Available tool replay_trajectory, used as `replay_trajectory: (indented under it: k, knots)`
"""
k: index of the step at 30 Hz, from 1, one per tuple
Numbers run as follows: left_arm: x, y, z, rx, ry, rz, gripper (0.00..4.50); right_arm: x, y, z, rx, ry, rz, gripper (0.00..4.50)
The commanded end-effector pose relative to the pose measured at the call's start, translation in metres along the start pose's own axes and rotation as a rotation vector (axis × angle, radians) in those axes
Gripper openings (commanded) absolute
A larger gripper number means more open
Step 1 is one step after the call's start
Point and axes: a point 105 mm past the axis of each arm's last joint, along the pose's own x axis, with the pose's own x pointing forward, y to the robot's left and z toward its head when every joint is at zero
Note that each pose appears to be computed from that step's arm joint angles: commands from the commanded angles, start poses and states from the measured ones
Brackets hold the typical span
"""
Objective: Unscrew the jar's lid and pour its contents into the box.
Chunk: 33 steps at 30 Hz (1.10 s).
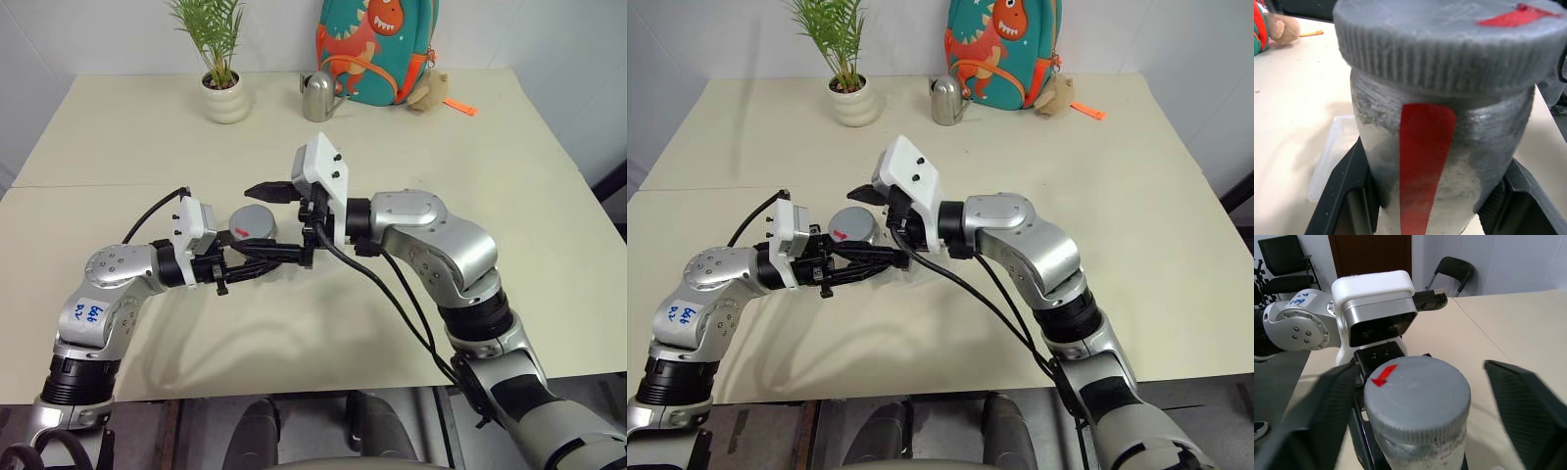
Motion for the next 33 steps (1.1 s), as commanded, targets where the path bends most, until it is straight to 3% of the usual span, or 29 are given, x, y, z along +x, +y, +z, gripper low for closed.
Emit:
replay_trajectory:
  k: [1,2,3,8,13,16,20,28,33]
  knots:
    - [-0.001,-0.001,0.016,0.063,-0.030,-0.003,2.04,0.000,0.004,0.016,-0.036,-0.057,0.016,2.94]
    - [-0.001,-0.002,0.017,0.065,-0.031,-0.004,2.04,0.000,0.004,0.016,-0.033,-0.057,0.017,2.60]
    - [-0.001,-0.002,0.017,0.067,-0.033,-0.006,2.04,0.000,0.004,0.015,-0.032,-0.056,0.017,2.54]
    - [0.000,-0.005,0.023,0.075,-0.060,-0.049,2.04,-0.004,0.009,0.017,-0.064,-0.050,0.086,2.54]
    - [-0.002,-0.016,0.034,0.127,-0.089,-0.213,2.04,-0.031,0.036,0.014,-0.154,0.035,0.490,2.54]
    - [-0.005,-0.024,0.036,0.130,-0.070,-0.336,2.04,-0.040,0.029,0.020,-0.174,0.083,0.600,2.54]
    - [-0.006,-0.031,0.041,0.132,-0.072,-0.422,2.04,-0.038,0.018,0.034,-0.197,0.070,0.628,2.54]
    - [-0.005,-0.026,0.040,0.141,-0.096,-0.369,2.04,-0.034,0.011,0.038,-0.176,0.012,0.569,2.54]
    - [-0.002,-0.026,0.040,0.134,-0.121,-0.347,2.04,-0.032,0.003,0.052,-0.147,-0.081,0.474,4.23]
